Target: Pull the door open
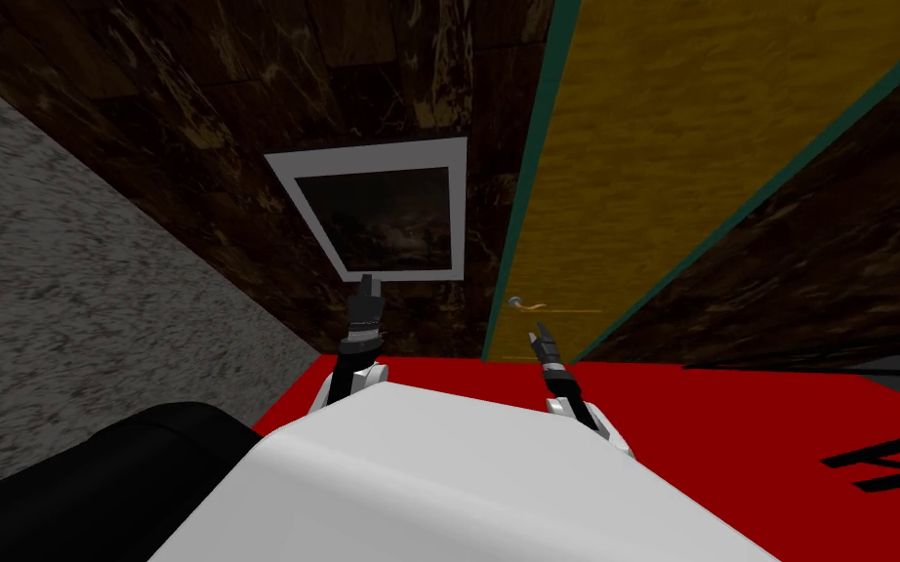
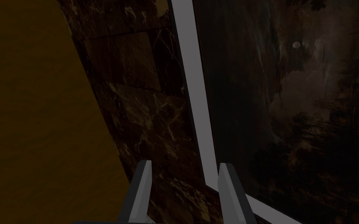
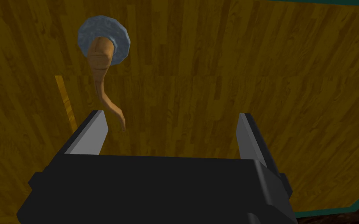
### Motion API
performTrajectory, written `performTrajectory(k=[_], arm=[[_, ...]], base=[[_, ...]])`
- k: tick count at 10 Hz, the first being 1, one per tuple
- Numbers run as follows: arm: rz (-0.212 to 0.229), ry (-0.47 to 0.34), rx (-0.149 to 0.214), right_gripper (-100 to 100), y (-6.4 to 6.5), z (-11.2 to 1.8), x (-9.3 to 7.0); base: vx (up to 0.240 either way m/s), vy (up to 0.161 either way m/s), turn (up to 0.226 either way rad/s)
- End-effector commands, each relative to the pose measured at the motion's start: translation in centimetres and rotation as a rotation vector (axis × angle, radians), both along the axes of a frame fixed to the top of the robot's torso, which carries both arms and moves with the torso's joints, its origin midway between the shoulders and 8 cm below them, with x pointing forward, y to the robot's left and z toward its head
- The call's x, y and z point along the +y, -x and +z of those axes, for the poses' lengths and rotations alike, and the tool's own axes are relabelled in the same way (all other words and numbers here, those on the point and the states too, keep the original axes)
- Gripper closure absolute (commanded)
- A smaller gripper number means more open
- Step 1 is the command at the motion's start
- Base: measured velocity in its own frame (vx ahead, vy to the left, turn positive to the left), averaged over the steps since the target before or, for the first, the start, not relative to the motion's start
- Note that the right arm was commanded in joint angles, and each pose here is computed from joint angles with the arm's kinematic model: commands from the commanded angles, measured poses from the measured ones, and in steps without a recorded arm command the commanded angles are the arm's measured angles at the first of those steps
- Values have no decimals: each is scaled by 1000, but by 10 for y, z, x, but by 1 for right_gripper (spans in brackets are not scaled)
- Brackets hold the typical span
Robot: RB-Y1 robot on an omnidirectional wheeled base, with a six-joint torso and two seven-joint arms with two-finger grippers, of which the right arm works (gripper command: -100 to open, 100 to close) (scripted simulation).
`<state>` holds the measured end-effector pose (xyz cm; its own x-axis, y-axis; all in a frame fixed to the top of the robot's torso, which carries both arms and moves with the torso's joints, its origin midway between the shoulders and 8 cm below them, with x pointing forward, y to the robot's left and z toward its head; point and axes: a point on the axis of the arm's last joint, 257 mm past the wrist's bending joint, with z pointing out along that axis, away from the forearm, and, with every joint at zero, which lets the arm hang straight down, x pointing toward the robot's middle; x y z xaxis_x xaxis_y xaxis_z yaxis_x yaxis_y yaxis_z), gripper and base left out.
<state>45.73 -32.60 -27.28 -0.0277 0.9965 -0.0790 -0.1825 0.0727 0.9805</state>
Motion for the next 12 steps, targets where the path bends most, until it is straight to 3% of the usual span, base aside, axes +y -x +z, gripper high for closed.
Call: performTrajectory(k=[1,8,11,12], arm=[[-4,4,34,-100,0,-15,-6],[-28,19,142,-100,6,-65,-33],[-37,24,173,-100,8,-79,-43],[-35,23,166,-100,8,-76,-41]], base=[[59,-114,166],[45,-78,82],[38,-61,69],[17,-25,16]])
